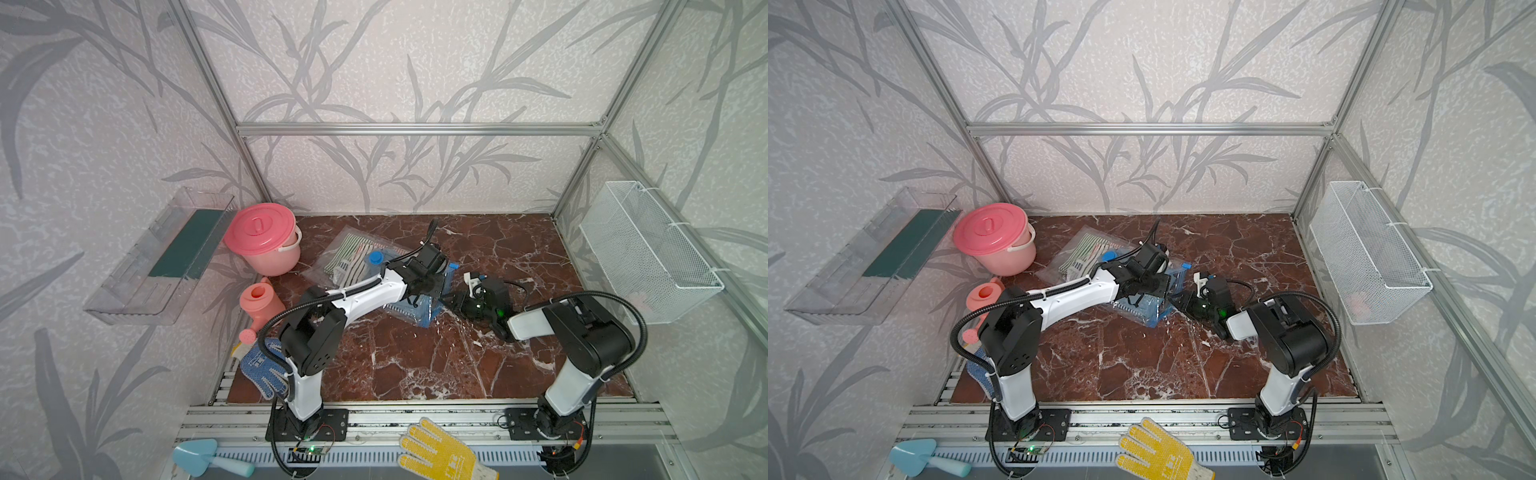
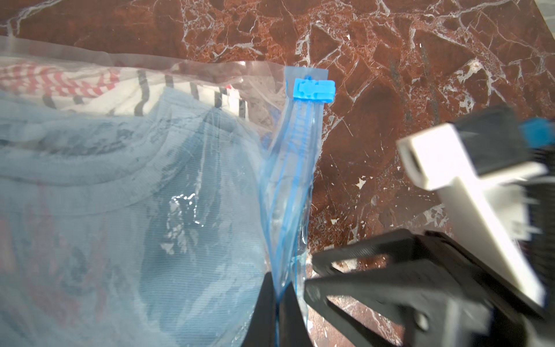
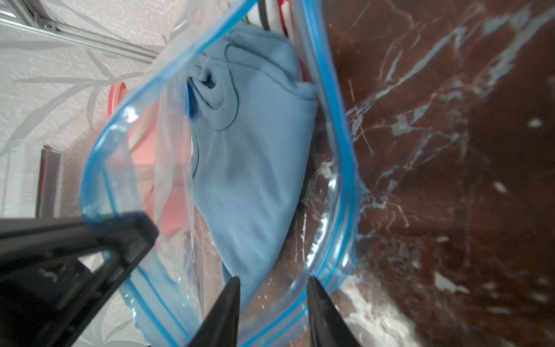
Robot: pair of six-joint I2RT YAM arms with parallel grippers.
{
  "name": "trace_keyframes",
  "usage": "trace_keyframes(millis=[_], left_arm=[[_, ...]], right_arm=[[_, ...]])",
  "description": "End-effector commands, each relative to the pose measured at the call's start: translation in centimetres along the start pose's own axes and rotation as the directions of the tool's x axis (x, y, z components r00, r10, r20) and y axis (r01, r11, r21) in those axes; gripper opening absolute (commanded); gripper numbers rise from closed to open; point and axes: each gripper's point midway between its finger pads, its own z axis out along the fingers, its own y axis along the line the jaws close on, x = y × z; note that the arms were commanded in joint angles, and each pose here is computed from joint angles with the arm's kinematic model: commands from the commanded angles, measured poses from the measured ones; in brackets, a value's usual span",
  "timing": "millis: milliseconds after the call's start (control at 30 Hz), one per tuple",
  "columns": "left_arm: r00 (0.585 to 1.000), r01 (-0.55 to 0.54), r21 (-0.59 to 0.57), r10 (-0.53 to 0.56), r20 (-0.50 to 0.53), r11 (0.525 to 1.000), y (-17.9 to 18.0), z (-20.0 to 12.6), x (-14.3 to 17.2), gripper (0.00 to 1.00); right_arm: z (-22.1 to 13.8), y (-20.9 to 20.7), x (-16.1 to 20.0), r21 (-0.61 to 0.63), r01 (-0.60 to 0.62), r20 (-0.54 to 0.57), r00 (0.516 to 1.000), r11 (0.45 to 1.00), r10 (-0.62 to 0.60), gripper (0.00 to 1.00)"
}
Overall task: Take the tank top out of the vacuum bag
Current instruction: Take out the tank top from the vacuum bag.
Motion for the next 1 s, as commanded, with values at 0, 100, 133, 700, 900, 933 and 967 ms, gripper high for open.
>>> trace_keyframes(millis=[0, 100, 133, 700, 900, 933, 967], left_arm=[[0.999, 0.006, 0.023, -0.007, 0.053, 1.0, -0.7, -1.9, -1.4, 0.0], [0.999, 0.005, 0.028, -0.007, 0.051, 1.0, -0.7, -1.8, -1.3, 0.0], [0.999, 0.006, 0.031, -0.007, 0.049, 1.0, -0.8, -1.8, -1.2, 0.0], [0.998, 0.011, 0.066, -0.015, 0.054, 0.998, -1.4, -2.3, -1.5, 0.0], [0.998, 0.009, 0.07, -0.014, 0.067, 0.998, -1.4, -2.9, -1.7, 0.0], [0.998, 0.008, 0.069, -0.013, 0.068, 0.998, -1.4, -2.9, -1.7, 0.0], [0.997, 0.007, 0.068, -0.011, 0.071, 0.998, -1.4, -3.0, -1.8, 0.0]], right_arm=[[0.7, 2.7, -1.6, -0.153, 0.0, 0.059, 0.998, 0.988, 0.01, 0.38], [1.5, 2.1, -1.5, -0.179, -0.038, 0.049, 0.998, 0.983, 0.047, 0.38], [1.8, 1.9, -1.5, -0.182, -0.048, 0.043, 0.997, 0.982, 0.057, 0.38], [4.0, 0.0, -1.1, -0.047, -0.051, 0.012, 0.999, 0.998, 0.051, 0.46], [4.7, -0.5, -1.7, -0.044, -0.047, 0.038, 0.998, 0.998, 0.049, 0.42], [4.9, -0.5, -1.8, -0.047, -0.048, 0.036, 0.998, 0.998, 0.05, 0.4], [5.1, -0.5, -1.8, -0.045, -0.045, 0.032, 0.998, 0.998, 0.046, 0.39]])
